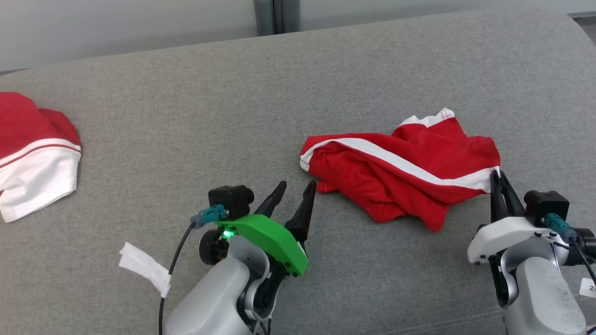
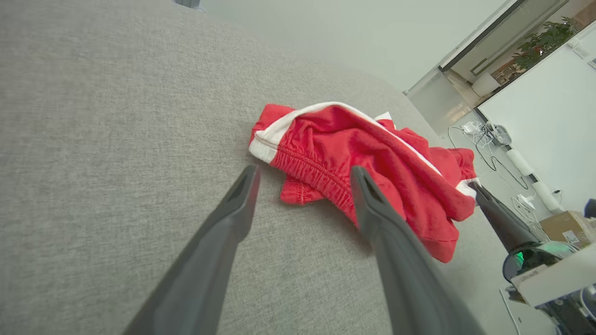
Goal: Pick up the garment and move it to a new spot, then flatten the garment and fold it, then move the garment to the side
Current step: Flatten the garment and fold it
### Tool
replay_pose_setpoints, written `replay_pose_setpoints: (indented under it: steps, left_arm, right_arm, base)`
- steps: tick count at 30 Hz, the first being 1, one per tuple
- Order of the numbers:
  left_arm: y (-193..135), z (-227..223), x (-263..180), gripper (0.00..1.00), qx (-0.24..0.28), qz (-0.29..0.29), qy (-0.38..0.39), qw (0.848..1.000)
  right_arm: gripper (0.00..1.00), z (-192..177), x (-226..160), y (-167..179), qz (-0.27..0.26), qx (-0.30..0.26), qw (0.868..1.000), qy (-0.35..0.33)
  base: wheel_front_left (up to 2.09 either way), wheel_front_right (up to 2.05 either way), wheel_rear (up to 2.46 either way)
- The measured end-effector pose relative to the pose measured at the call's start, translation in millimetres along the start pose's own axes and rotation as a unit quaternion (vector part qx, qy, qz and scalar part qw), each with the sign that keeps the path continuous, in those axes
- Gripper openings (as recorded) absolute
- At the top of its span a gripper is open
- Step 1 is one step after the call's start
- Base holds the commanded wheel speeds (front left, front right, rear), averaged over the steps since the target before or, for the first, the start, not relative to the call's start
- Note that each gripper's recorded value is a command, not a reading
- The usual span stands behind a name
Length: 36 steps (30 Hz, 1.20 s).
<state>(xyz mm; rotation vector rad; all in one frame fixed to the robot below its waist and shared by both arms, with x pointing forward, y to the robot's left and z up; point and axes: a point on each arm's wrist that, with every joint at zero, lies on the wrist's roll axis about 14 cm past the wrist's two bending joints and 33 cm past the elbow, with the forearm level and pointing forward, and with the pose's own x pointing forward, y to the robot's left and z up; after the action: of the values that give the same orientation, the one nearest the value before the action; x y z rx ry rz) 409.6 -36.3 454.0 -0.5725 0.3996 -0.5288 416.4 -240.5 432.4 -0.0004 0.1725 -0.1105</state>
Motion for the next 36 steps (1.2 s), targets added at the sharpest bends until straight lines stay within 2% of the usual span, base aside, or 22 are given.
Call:
replay_pose_setpoints:
  steps: [6, 13, 19, 24, 31, 36]
  left_arm:
    - [11.5, -8.2, 24.1, 1.0, -0.09, 0.039, 0.045, 0.994]
    - [29.6, -24.7, 44.6, 1.0, -0.176, 0.088, 0.079, 0.977]
    - [25.2, -31.4, 59.1, 1.0, -0.218, 0.08, 0.087, 0.969]
    - [9.9, -24.3, 68.9, 1.0, -0.244, 0.046, 0.073, 0.966]
    - [-0.2, -15.3, 74.5, 1.0, -0.255, 0.021, 0.052, 0.965]
    - [-1.0, -6.4, 76.9, 1.0, -0.278, 0.016, 0.034, 0.96]
  right_arm:
    - [0.0, -0.2, 3.8, 1.1, 0.004, -0.002, 1.0, -0.001]
    - [0.0, -6.4, 8.4, 1.3, 0.006, 0.0, 1.0, 0.009]
    - [0.0, -12.1, 8.7, -7.1, -0.004, -0.001, 1.0, 0.016]
    - [0.0, -11.8, 8.2, -13.2, -0.013, -0.002, 1.0, 0.015]
    - [0.0, -14.3, 3.8, -23.5, -0.028, -0.001, 0.999, 0.018]
    - [0.0, -19.5, -1.5, -27.6, -0.034, -0.004, 0.999, 0.026]
  base:
    - [0.0, 0.0, 0.0]
    - [0.0, 0.0, 0.0]
    - [0.0, 0.0, 0.0]
    - [0.0, 0.0, 0.0]
    - [0.0, 0.0, 0.0]
    - [0.0, 0.0, 0.0]
